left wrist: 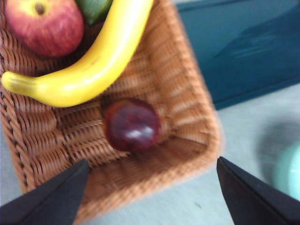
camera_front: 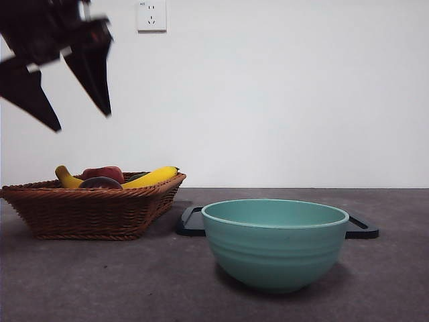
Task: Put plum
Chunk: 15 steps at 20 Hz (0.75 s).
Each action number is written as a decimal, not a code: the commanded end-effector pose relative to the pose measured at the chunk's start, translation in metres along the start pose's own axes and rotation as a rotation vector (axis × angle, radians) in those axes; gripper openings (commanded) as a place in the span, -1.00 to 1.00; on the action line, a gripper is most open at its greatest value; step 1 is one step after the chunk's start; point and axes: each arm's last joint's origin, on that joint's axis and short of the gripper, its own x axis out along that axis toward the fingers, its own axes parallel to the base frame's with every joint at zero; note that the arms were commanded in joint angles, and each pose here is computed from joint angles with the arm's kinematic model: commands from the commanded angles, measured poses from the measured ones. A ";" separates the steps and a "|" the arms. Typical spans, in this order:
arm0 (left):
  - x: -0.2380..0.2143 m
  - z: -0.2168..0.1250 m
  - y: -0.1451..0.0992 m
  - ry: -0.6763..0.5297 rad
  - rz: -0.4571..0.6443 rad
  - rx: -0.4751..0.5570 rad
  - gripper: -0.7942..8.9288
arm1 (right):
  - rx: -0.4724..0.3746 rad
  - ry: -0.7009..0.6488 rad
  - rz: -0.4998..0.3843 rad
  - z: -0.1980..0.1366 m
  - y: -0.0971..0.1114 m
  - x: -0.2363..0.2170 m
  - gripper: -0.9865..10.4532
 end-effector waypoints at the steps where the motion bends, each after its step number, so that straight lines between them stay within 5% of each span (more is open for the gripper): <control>1: 0.018 0.009 0.001 0.011 0.000 0.004 0.06 | -0.003 -0.013 0.007 0.004 0.002 -0.003 -0.18; 15: 0.092 0.010 0.013 0.122 0.009 -0.004 0.06 | -0.005 -0.017 0.006 0.004 0.002 -0.003 -0.18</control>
